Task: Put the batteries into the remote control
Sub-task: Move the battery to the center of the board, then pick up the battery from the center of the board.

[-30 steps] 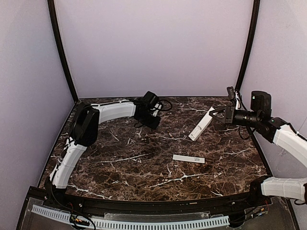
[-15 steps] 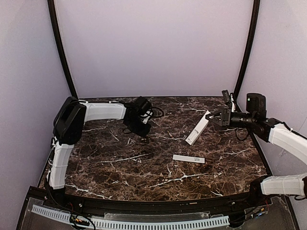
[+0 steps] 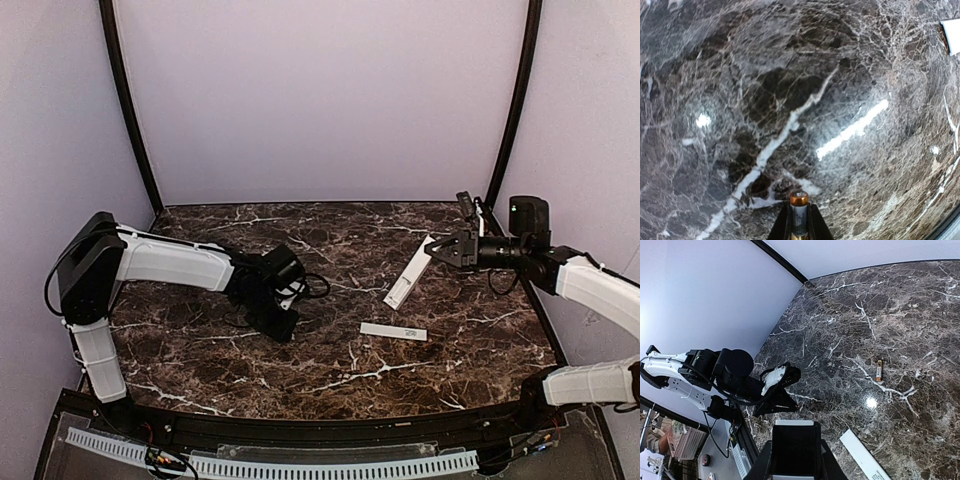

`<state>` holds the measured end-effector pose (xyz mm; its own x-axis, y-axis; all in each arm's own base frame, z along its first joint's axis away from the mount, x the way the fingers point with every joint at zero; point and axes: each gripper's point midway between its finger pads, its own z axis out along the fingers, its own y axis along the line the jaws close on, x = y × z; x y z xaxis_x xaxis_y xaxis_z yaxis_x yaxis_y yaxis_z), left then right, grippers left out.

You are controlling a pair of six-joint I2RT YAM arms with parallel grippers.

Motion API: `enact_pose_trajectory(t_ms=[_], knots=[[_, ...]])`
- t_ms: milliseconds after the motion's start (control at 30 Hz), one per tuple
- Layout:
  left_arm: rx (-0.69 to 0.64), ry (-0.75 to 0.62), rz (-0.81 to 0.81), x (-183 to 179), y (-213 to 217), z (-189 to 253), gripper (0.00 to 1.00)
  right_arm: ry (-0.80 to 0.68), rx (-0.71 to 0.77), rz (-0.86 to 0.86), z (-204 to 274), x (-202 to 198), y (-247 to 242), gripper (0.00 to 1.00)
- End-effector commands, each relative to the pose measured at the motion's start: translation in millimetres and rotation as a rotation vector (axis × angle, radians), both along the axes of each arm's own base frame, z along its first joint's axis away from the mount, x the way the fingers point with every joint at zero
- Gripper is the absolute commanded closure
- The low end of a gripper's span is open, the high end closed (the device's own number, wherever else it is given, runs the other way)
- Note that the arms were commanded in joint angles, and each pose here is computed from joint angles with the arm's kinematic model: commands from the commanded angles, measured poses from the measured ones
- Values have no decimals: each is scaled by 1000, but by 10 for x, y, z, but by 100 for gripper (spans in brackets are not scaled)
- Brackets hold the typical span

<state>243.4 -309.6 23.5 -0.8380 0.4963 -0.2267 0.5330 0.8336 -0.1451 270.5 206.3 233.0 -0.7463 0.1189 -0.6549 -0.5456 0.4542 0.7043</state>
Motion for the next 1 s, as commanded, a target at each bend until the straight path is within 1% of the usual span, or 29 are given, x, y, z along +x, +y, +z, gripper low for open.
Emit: enact_pose_trajectory(t_ms=[0,33,167,233,333,467,533,600,733,867,933,967], knots=[[-14,50,57,-180,46,-1,86,-11,8,39,-9,-32,56,100],[-7,53,56,-192,56,-10,82,-12,7,46,-8,-35,74,100],[31,55,49,-212,115,-35,71,16,-10,57,-57,-43,117,100],[50,53,46,-214,151,-40,68,34,-20,65,-102,-50,148,100],[77,51,36,-225,201,-37,68,53,-34,79,-157,-51,199,100],[118,40,22,-227,268,-17,74,78,-59,98,-233,-37,280,100],[123,41,16,-232,279,-12,80,97,-70,113,-288,-38,341,100],[137,30,10,-220,300,-20,85,106,-80,125,-305,-30,397,100],[146,14,1,-199,317,-49,90,146,-101,128,-406,-10,458,100],[94,-15,7,-177,268,-4,97,176,-112,143,-482,-19,552,100],[69,-59,22,-144,284,47,99,185,-119,153,-520,-29,623,100],[22,-98,30,-81,216,102,100,189,-123,156,-541,-29,654,100]])
